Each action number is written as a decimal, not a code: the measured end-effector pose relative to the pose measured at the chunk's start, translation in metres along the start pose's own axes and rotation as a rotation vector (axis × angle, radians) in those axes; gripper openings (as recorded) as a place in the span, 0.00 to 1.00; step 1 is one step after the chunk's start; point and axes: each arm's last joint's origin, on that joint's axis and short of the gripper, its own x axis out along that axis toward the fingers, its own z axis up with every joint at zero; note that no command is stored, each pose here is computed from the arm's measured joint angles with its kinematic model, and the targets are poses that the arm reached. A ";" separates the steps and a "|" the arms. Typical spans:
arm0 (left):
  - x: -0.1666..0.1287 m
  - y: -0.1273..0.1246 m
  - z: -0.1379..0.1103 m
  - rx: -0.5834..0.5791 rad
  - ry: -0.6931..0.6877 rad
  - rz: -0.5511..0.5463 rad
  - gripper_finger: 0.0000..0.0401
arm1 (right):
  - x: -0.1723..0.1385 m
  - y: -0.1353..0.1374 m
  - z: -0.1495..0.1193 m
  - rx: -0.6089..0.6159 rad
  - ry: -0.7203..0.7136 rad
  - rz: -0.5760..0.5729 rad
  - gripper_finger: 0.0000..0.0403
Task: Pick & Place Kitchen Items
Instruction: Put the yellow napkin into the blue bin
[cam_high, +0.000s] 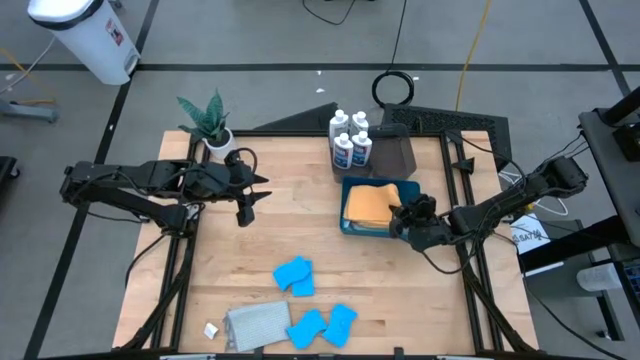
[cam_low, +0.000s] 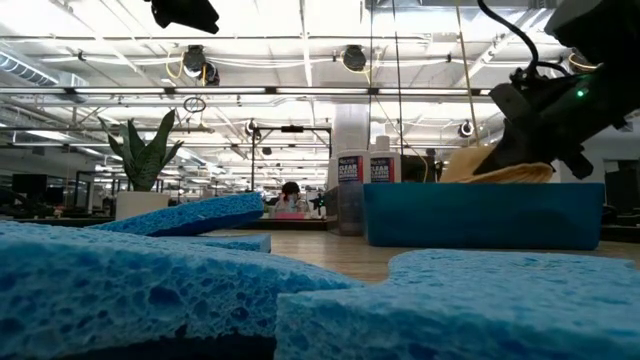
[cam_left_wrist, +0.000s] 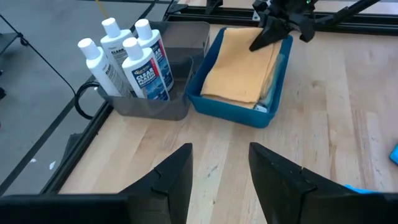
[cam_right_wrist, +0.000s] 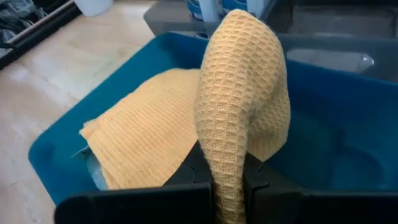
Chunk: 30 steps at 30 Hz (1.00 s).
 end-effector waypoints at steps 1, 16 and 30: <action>0.000 0.000 0.000 0.000 0.000 0.000 0.40 | 0.000 -0.001 -0.001 0.000 0.010 -0.002 0.00; 0.000 0.000 0.000 0.000 0.000 0.000 0.40 | 0.004 -0.009 -0.003 -0.011 0.175 -0.032 0.01; 0.000 0.000 0.000 0.000 0.000 0.000 0.40 | 0.007 -0.009 -0.001 0.003 0.163 -0.038 0.07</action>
